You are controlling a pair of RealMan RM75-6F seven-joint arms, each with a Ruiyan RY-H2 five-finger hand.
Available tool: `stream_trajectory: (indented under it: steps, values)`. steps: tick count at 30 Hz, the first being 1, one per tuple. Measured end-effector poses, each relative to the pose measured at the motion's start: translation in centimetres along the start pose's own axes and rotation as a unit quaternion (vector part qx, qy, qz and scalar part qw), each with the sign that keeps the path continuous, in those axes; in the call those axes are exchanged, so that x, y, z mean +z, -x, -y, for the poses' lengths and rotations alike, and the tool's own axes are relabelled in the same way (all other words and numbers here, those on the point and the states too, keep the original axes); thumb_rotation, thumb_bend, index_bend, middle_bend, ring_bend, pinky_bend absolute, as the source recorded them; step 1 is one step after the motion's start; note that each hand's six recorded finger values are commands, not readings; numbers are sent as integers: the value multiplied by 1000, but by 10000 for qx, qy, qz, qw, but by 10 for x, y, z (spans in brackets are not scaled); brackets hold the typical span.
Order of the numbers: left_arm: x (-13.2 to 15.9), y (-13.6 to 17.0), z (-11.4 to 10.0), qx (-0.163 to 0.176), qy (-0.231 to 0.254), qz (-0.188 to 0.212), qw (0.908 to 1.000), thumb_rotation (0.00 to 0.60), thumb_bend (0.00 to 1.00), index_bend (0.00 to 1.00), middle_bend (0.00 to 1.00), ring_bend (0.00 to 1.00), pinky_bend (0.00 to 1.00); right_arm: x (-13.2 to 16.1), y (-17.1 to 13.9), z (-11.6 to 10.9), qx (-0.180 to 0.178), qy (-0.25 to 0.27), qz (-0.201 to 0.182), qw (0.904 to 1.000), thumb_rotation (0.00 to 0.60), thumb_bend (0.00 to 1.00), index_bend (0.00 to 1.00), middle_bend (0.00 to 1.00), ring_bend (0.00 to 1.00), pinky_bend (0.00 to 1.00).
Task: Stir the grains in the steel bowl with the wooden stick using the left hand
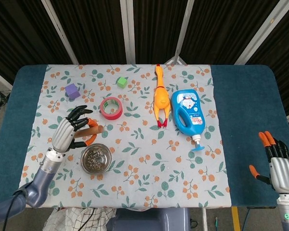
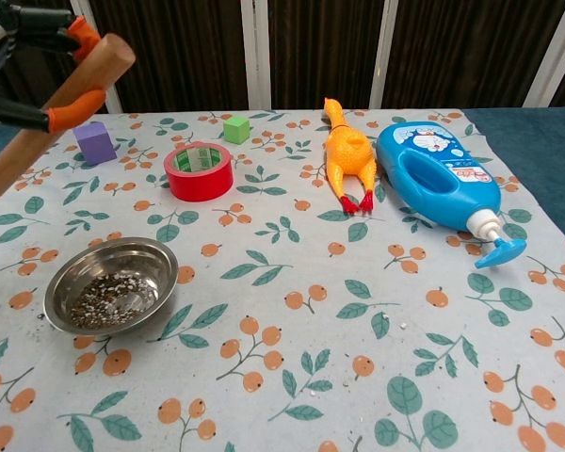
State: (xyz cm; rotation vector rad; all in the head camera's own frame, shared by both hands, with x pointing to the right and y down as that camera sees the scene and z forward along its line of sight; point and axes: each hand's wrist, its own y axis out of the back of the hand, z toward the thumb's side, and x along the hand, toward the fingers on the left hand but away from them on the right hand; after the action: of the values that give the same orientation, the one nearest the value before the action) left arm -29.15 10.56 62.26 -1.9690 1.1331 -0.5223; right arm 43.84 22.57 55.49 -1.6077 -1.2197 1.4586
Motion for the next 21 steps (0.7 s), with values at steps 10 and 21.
stream_trajectory:
  steps: [10,21]
  values:
    - [-64,42,-16,-1152,-1733,-451,9771,600,879,624,725,257,167,0,0,0,2,-8,33,10000,600,320,0,0,0,0]
    - [-105,62,-32,-1485,-2493,-833,9533,600,877,624,725,258,167,0,-1,0,3,-5,50,10000,600,320,0,0,0,0]
